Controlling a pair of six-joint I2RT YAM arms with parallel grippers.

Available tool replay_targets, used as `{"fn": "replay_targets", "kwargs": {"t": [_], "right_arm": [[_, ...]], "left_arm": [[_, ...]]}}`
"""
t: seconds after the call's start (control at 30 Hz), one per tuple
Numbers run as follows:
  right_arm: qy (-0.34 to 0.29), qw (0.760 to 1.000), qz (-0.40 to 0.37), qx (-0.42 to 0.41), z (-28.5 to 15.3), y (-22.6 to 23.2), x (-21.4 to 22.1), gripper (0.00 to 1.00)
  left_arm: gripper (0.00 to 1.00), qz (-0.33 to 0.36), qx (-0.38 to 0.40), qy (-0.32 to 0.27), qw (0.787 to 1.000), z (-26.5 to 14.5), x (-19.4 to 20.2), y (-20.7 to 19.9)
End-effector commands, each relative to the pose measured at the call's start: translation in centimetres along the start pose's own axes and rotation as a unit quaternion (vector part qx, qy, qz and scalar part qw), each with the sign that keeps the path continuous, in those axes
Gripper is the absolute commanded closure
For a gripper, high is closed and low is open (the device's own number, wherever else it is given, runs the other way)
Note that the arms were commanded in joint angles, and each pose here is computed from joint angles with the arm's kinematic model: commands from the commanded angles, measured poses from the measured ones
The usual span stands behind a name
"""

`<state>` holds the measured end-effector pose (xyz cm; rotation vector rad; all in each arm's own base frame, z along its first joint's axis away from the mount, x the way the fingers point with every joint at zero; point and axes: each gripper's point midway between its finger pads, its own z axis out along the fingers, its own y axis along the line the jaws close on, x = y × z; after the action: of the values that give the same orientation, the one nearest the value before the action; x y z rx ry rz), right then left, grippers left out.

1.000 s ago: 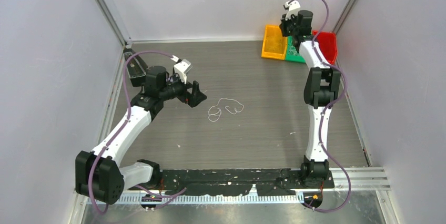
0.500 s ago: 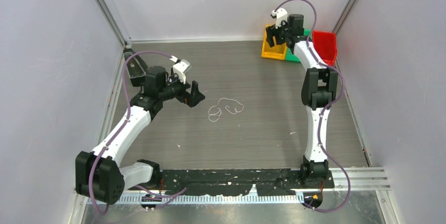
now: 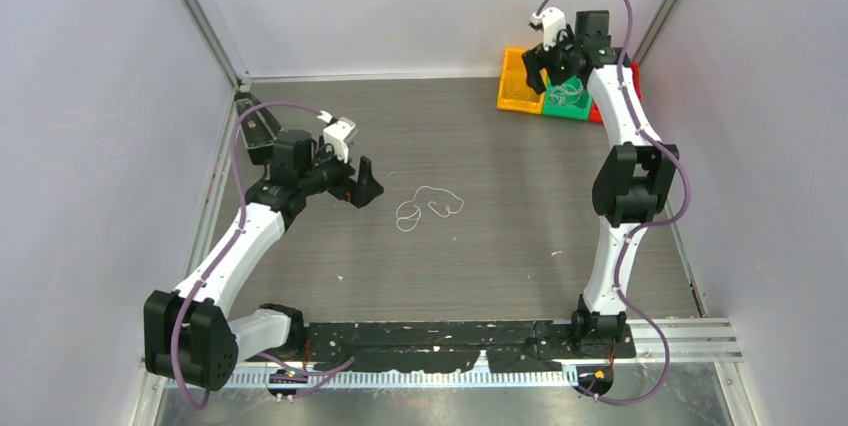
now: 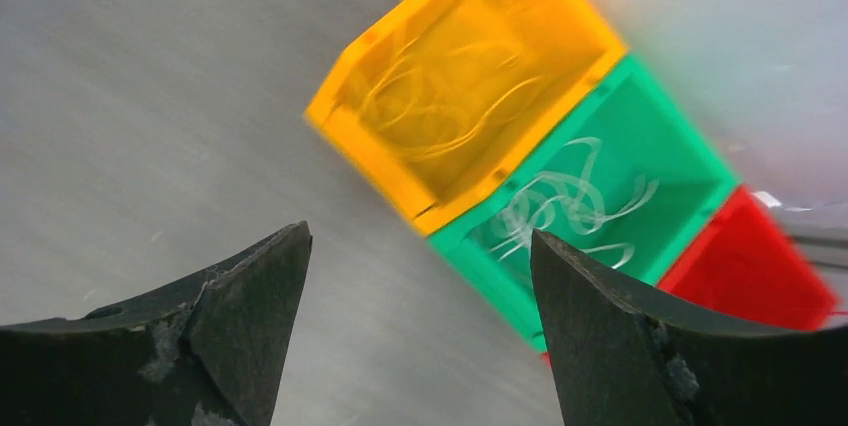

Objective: Untangle the cables

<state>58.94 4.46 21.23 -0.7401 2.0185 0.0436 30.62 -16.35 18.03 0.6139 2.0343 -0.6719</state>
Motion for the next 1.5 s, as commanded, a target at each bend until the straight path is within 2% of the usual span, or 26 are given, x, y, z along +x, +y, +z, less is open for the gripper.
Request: {"fn": "replay_targets", "kwargs": {"t": [0.0,0.03,0.07,0.2,0.37,0.43,0.7,0.87,1.07,1.3,1.4,1.47], "right_arm": [[0.025,0.984,0.032,-0.175,-5.8,8.7,-0.3,0.15],[0.027,0.979,0.037,-0.198,-6.7,10.3,-0.5,0.16],[0.049,0.966,0.049,-0.248,-7.1,14.0,0.4,0.17],[0.09,0.934,0.055,-0.342,-8.7,23.9,2.5,0.22],[0.127,0.908,0.067,-0.393,-9.9,31.6,5.5,0.27],[0.14,0.901,0.076,-0.404,-10.0,33.0,6.3,0.3],[0.208,0.896,0.119,-0.373,-8.1,34.9,10.4,0.32],[0.218,0.895,0.139,-0.363,-7.6,35.2,11.3,0.33],[0.227,0.911,0.155,-0.309,-4.6,34.3,12.5,0.34],[0.249,0.92,0.159,-0.257,-2.4,33.7,14.2,0.46],[0.257,0.924,0.155,-0.238,-2.0,33.3,14.9,0.53],[0.261,0.925,0.149,-0.232,-2.0,33.0,15.0,0.64]], "left_arm": [[0.09,-0.023,0.002,0.001,1.0,-0.9,0.5,-0.3],[0.09,-0.03,0.003,0.007,1.0,-0.9,0.9,-0.4],[0.1,-0.04,0.008,0.015,0.999,-0.8,1.5,-0.6],[0.15,-0.108,0.054,0.054,0.991,0.3,4.0,-2.1],[0.25,-0.164,0.092,0.106,0.976,2.5,6.0,-2.8],[0.27,-0.179,0.107,0.12,0.971,3.5,6.5,-3.4],[0.28,-0.193,0.154,0.136,0.959,6.9,7.1,-6.2],[0.3,-0.189,0.162,0.14,0.958,9.1,6.8,-6.9],[0.31,-0.176,0.141,0.142,0.964,11.4,6.2,-6.5],[0.33,-0.158,0.112,0.17,0.966,13.4,7.2,-6.1],[0.42,-0.156,0.116,0.181,0.964,13.5,7.9,-6.8],[0.6,-0.154,0.12,0.183,0.964,13.0,7.9,-7.0]]}}
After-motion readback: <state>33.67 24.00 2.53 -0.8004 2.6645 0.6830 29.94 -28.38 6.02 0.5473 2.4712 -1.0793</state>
